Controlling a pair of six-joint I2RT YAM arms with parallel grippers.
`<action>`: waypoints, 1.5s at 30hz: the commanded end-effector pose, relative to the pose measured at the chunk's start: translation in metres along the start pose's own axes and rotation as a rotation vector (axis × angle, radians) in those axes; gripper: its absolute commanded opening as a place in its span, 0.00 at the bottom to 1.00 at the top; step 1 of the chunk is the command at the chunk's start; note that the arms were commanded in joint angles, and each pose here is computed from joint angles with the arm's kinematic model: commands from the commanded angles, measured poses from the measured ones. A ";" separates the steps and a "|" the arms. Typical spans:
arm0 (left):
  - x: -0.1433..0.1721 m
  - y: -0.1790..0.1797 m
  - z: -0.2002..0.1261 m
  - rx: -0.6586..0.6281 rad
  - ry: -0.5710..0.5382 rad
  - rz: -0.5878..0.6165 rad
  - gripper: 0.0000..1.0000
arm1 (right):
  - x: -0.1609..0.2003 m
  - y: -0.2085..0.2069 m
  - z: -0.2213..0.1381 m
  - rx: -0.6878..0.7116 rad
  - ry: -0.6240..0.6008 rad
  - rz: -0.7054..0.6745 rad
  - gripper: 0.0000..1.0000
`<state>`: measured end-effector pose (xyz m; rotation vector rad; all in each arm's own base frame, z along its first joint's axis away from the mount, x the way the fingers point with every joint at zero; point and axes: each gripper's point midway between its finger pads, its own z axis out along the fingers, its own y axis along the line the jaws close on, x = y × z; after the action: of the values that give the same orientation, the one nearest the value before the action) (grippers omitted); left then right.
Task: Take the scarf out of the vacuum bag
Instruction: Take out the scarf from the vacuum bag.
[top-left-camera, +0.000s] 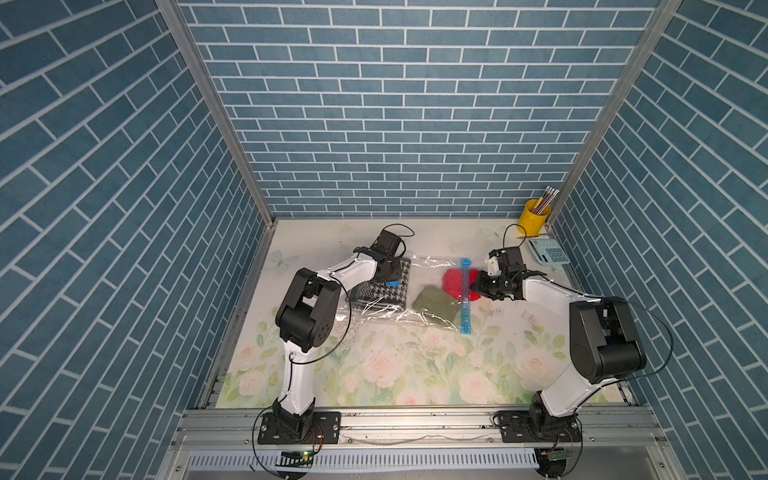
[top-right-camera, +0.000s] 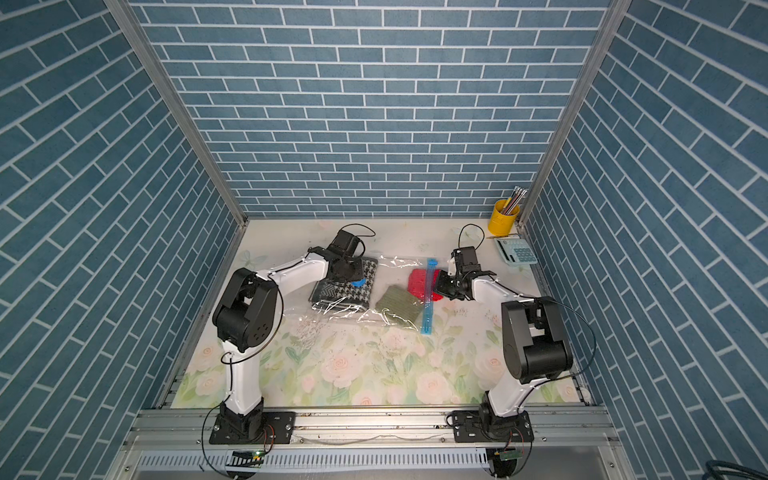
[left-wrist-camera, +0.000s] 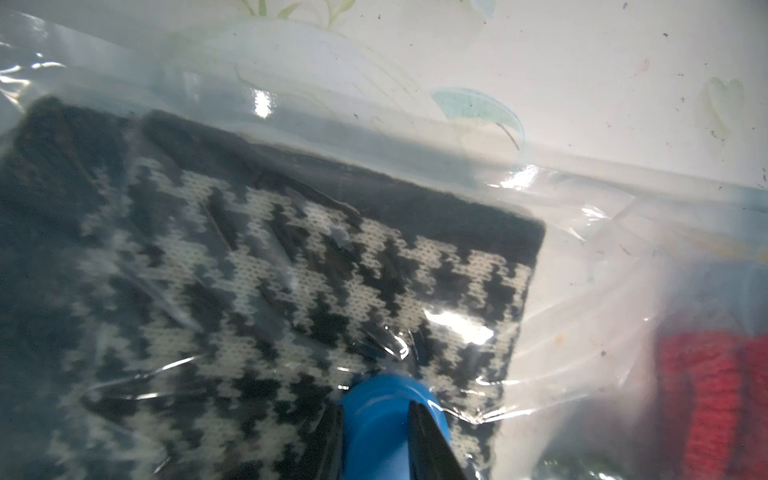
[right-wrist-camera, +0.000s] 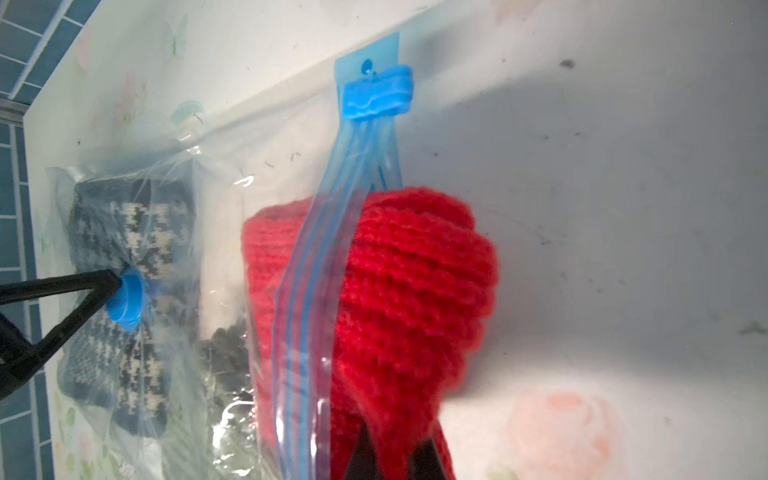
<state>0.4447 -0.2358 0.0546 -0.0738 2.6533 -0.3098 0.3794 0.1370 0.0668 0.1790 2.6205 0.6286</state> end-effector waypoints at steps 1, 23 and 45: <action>0.029 0.014 0.015 -0.060 0.094 0.011 0.30 | 0.001 -0.026 -0.012 0.134 0.003 -0.011 0.00; 0.026 0.010 0.011 -0.043 0.082 0.007 0.31 | -0.076 -0.081 -0.015 0.202 -0.112 0.157 0.00; 0.022 -0.002 0.008 -0.021 0.079 0.009 0.31 | -0.200 -0.012 0.073 -0.179 -0.064 -0.010 0.00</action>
<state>0.4445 -0.2372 0.0561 -0.0807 2.6546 -0.3156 0.5891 0.0813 0.0735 0.2786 2.4845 0.6900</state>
